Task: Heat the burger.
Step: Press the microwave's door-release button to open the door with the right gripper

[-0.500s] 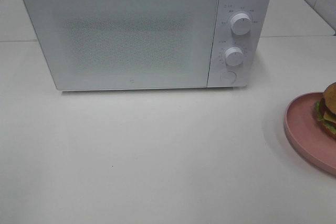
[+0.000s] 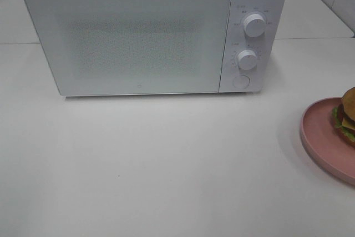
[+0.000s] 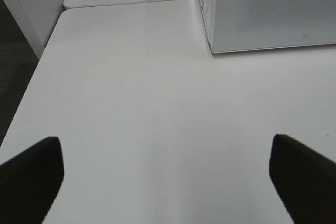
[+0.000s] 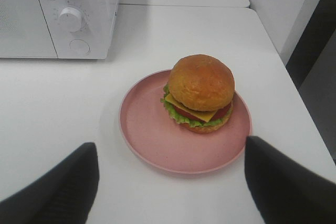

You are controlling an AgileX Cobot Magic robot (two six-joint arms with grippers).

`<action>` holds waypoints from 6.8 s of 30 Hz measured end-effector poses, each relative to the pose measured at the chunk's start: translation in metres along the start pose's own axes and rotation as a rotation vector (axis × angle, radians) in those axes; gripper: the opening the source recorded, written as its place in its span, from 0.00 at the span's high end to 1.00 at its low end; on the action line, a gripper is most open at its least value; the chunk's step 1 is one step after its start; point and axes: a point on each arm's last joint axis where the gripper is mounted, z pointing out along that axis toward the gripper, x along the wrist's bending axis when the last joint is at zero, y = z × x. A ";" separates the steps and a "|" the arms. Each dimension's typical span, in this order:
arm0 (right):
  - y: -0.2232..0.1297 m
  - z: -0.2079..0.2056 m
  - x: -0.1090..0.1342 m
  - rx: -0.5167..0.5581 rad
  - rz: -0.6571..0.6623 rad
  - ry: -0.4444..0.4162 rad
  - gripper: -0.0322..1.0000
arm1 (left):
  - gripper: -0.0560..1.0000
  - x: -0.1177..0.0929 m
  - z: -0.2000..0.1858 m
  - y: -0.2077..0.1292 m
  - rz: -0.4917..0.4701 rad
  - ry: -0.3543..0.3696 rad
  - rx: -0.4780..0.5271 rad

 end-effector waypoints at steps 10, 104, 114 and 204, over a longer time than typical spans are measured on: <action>0.040 0.010 0.002 -0.161 -0.014 0.007 0.23 | 0.01 0.000 0.000 0.000 0.000 0.000 0.000; -0.031 0.295 0.121 0.141 1.323 0.271 0.94 | 0.01 0.000 0.000 0.000 0.000 0.000 0.000; -0.028 0.312 0.130 0.170 1.354 0.252 0.94 | 0.01 0.000 0.000 0.000 0.000 0.000 0.000; -0.024 0.386 0.160 0.137 1.454 0.223 0.94 | 0.01 0.000 0.000 0.000 0.000 0.000 0.000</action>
